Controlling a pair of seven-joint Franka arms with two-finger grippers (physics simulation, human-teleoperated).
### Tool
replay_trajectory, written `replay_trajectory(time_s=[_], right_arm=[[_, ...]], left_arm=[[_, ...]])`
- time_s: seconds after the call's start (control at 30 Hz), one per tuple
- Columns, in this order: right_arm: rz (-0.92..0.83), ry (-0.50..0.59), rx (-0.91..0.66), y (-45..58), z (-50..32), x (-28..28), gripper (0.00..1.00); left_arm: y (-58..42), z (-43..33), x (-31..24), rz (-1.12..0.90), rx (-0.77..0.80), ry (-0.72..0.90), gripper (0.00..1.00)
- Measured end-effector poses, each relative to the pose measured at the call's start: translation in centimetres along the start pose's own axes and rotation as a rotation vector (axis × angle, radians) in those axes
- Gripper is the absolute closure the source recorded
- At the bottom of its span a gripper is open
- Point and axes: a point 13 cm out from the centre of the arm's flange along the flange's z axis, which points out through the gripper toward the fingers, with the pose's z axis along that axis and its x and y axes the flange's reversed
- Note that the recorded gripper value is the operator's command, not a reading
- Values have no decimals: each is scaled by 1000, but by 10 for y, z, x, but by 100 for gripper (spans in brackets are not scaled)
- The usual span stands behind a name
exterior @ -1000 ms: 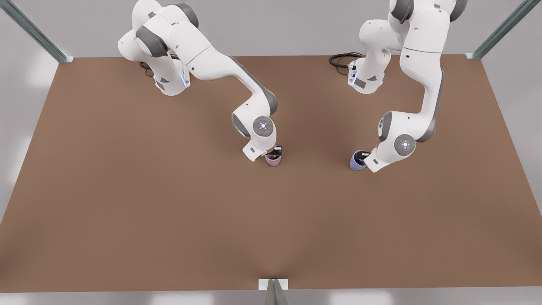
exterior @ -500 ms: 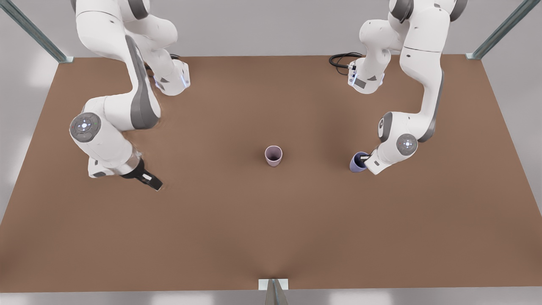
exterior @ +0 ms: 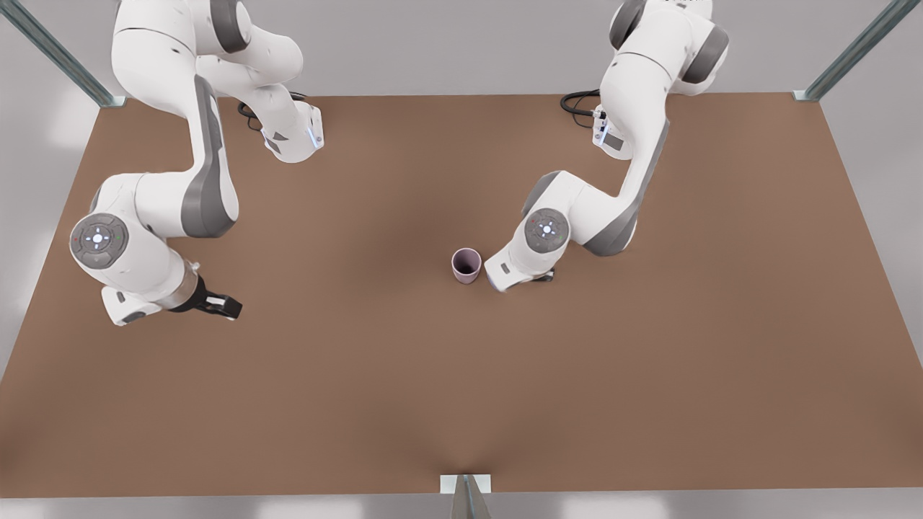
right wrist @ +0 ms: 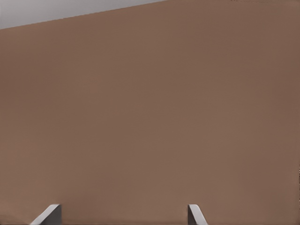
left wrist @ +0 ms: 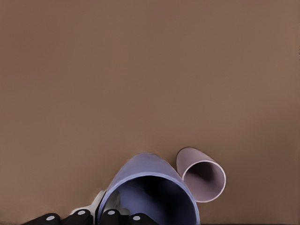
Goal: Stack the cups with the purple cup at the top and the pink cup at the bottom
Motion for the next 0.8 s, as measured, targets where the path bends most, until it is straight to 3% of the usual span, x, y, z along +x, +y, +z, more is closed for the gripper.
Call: replay_trajectory(time_s=[0.2,0.8], right_arm=[[-67,12,-12,1,8,-2,0],[-188,-4,-17,5,15,-10,0]], left_arm=[[-67,15,32,-93,24,67,79],[-94,56,32,-364,36,58,79]])
